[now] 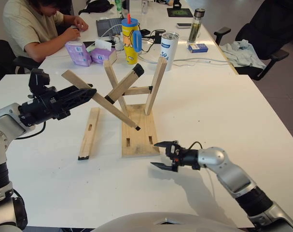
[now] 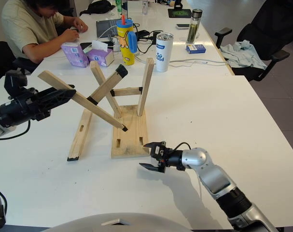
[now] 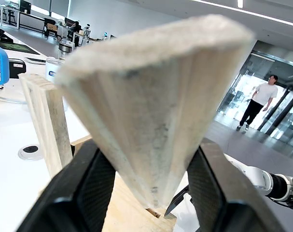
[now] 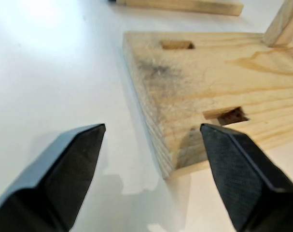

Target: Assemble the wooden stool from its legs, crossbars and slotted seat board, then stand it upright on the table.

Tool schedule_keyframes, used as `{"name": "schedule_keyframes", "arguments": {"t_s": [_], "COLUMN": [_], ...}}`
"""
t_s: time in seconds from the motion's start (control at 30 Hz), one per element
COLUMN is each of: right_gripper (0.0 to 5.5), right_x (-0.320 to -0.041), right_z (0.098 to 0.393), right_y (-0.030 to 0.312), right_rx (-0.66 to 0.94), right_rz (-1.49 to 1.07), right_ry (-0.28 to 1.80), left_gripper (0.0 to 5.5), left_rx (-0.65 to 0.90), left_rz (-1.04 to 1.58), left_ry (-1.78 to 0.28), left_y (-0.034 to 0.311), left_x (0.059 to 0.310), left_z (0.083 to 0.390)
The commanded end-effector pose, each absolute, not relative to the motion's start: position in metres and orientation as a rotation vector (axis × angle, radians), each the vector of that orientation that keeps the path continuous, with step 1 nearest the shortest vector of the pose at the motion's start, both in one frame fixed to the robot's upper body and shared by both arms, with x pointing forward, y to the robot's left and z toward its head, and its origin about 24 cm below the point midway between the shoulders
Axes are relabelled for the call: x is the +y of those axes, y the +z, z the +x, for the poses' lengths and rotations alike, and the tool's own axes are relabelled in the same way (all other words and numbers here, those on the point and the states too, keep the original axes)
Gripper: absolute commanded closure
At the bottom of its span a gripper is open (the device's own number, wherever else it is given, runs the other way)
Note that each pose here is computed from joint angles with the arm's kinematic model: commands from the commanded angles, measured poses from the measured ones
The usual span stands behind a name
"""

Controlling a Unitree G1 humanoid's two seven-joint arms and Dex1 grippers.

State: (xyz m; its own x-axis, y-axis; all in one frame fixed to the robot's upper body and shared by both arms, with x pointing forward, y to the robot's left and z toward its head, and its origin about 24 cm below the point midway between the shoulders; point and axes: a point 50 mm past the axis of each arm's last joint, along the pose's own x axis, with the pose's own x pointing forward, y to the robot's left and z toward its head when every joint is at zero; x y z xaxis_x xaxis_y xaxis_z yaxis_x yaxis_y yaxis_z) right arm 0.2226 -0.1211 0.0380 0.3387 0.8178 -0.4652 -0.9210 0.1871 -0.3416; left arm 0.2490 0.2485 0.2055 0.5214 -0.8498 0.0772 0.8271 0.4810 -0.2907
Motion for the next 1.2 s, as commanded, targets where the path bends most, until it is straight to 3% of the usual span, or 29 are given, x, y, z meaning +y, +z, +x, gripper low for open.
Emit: {"name": "schedule_keyframes", "arguments": {"t_s": [0.03, 0.2, 0.53, 0.7, 0.9, 1.2], "right_gripper": [1.84, 1.84, 1.84, 1.84, 1.84, 1.84], "right_x": [-0.128, -0.131, -0.127, -0.126, -0.127, -0.123], "right_z": [0.242, 0.251, 0.246, 0.244, 0.239, 0.234], "right_y": [0.035, 0.042, 0.032, 0.029, 0.020, 0.015], "right_rx": [0.152, 0.118, 0.196, 0.223, 0.279, 0.310], "right_rz": [-0.687, -0.693, -0.637, -0.626, -0.608, -0.623], "right_ry": [1.153, 1.137, 1.213, 1.224, 1.243, 1.266], "left_gripper": [3.41, 3.41, 3.41, 3.41, 3.41, 3.41], "left_rx": [0.096, 0.106, 0.190, 0.219, 0.228, 0.339], "left_rz": [-0.222, -0.150, 0.005, 0.071, 0.156, 0.410], "left_ry": [-1.021, -1.031, -1.103, -1.093, -1.149, -1.248], "left_y": [0.202, 0.191, 0.163, 0.159, 0.178, 0.156], "left_x": [0.248, 0.241, 0.227, 0.235, 0.237, 0.216], "left_z": [0.247, 0.244, 0.254, 0.259, 0.266, 0.268]}}
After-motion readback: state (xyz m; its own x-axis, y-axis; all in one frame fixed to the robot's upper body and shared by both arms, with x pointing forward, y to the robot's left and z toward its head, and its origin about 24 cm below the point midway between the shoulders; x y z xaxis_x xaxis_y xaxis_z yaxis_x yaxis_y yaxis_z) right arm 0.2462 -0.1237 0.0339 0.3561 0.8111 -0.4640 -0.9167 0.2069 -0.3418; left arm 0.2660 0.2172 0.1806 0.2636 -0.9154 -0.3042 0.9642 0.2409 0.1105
